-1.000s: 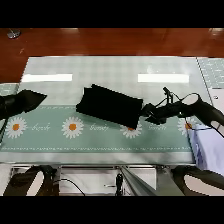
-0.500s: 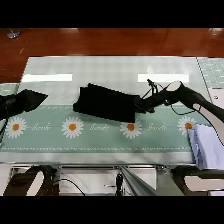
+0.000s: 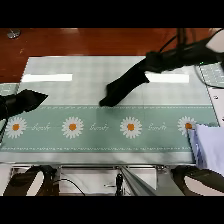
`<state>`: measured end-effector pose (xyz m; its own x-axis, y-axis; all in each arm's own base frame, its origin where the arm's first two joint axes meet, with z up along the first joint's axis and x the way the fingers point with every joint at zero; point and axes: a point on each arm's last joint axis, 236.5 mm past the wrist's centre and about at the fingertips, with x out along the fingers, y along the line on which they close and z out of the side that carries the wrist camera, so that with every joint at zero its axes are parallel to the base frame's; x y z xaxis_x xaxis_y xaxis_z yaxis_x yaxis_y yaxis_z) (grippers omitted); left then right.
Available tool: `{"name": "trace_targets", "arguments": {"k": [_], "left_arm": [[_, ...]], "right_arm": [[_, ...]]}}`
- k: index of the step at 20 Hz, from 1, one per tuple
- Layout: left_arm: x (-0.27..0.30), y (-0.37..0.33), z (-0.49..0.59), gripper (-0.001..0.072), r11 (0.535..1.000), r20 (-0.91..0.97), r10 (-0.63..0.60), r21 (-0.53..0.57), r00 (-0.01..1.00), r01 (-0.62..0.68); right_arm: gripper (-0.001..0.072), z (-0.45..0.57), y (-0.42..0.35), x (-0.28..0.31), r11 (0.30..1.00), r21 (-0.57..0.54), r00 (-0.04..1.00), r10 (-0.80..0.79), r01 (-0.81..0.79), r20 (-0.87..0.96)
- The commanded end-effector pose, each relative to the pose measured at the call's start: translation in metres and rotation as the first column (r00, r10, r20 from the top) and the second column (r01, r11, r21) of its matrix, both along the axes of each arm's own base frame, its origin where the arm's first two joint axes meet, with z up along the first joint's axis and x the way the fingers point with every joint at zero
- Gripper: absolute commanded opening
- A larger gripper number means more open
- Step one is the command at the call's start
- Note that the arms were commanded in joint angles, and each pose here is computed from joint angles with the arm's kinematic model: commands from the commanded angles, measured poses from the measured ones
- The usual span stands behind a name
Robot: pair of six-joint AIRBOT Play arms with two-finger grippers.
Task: Fold the shirts.
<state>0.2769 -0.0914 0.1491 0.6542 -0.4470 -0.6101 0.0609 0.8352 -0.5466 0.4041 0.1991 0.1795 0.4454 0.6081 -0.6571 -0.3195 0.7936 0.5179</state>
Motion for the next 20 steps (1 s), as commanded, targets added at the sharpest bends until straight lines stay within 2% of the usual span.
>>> {"name": "trace_targets", "arguments": {"k": [1, 3, 6, 8, 10, 12, 14, 15, 17, 19, 20], "left_arm": [[-0.001, -0.008, 0.006, 0.0028, 0.999, 0.007, -0.013, -0.044, 1.000, 0.013], [-0.002, -0.017, 0.013, 0.0028, 0.996, 0.021, -0.032, -0.089, 0.999, 0.034], [-0.002, -0.018, 0.014, 0.0029, 0.996, 0.052, -0.069, -0.050, 0.996, 0.071], [-0.001, -0.018, 0.015, 0.0029, 0.996, 0.060, -0.071, -0.044, 0.996, 0.074], [0.005, -0.015, 0.018, 0.0028, 0.997, 0.083, -0.052, -0.045, 0.995, 0.056], [0.009, -0.012, 0.022, 0.0028, 0.998, 0.105, -0.034, -0.046, 0.994, 0.039], [0.013, -0.010, 0.025, 0.0028, 0.999, 0.121, -0.020, -0.047, 0.992, 0.026], [0.015, -0.009, 0.026, 0.0028, 0.999, 0.132, -0.020, -0.041, 0.991, 0.025], [0.017, -0.008, 0.029, 0.0028, 0.999, 0.150, -0.017, -0.032, 0.988, 0.022], [0.018, -0.007, 0.029, 0.0028, 0.999, 0.152, -0.015, -0.033, 0.988, 0.020], [0.018, -0.007, 0.029, 0.0028, 0.999, 0.152, -0.015, -0.033, 0.988, 0.020]], "right_arm": [[0.0017, 0.061, -0.066, -0.005, 0.976, -0.081, 0.975, -0.195, 0.204, 0.111], [0.0017, 0.064, -0.113, -0.022, 0.935, -0.133, 0.944, -0.320, 0.328, 0.074], [0.0017, 0.070, -0.199, -0.051, 0.796, -0.217, 0.822, -0.566, 0.565, 0.065], [0.0017, 0.071, -0.245, -0.084, 0.703, -0.256, 0.732, -0.681, 0.663, 0.025], [0.0018, 0.066, -0.281, -0.119, 0.611, -0.311, 0.639, -0.769, 0.728, -0.017], [0.0017, 0.054, -0.311, -0.165, 0.518, -0.413, 0.540, -0.838, 0.749, -0.072], [0.0017, 0.042, -0.319, -0.204, 0.506, -0.487, 0.512, -0.848, 0.712, -0.134], [0.0017, 0.041, -0.321, -0.217, 0.483, -0.488, 0.493, -0.862, 0.727, -0.119], [0.0017, 0.038, -0.332, -0.251, 0.374, -0.520, 0.390, -0.917, 0.768, -0.083], [0.0018, 0.029, -0.347, -0.291, 0.232, -0.581, 0.251, -0.967, 0.780, -0.050], [0.0018, 0.022, -0.354, -0.315, 0.140, -0.621, 0.157, -0.987, 0.771, -0.027]]}}
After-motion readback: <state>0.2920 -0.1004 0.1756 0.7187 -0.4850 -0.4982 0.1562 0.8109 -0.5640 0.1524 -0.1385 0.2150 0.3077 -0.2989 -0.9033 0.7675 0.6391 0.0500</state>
